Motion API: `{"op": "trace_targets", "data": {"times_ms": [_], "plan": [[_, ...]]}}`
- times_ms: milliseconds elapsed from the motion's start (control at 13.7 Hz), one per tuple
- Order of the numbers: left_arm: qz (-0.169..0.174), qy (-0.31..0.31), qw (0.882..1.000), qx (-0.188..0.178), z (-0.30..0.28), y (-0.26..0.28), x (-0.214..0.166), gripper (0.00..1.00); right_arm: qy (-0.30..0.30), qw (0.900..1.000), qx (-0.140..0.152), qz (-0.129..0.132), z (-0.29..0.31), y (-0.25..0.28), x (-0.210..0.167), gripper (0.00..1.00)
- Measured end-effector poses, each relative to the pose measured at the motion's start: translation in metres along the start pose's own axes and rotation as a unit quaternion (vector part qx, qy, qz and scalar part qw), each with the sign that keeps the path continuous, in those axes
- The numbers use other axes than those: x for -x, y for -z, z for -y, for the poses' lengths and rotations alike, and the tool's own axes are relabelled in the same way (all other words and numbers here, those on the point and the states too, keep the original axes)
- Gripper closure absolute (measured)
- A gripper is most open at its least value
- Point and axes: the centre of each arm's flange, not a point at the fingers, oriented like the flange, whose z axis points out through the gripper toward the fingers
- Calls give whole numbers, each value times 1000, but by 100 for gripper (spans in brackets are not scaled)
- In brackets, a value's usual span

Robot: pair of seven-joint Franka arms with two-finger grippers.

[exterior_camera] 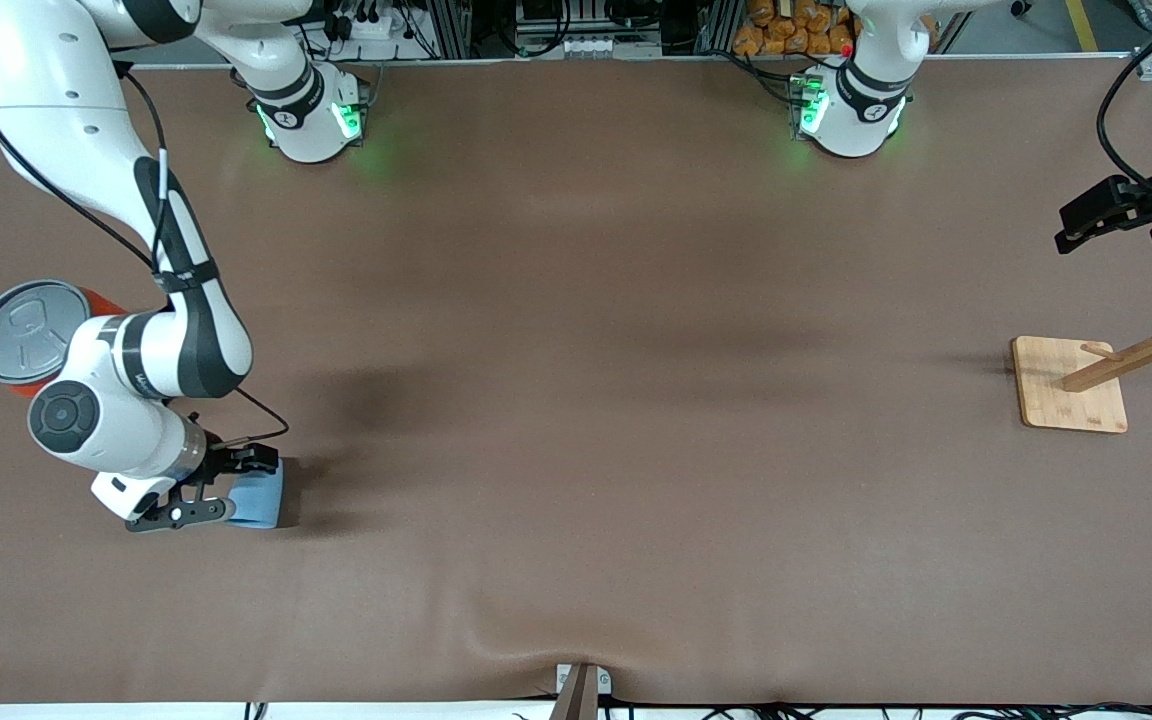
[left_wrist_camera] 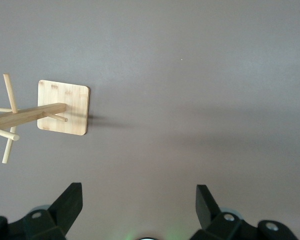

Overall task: Flip cup
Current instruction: 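Close the right gripper around the lying blue cup, then lift the blue cup with the right gripper and turn it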

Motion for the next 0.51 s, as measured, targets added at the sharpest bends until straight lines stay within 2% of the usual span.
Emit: {"op": "trace_targets", "data": {"times_ms": [511], "plan": [[0, 0, 1000, 0, 0, 0, 0, 0, 2, 1000, 3, -15, -1, -33, -3, 0]]}}
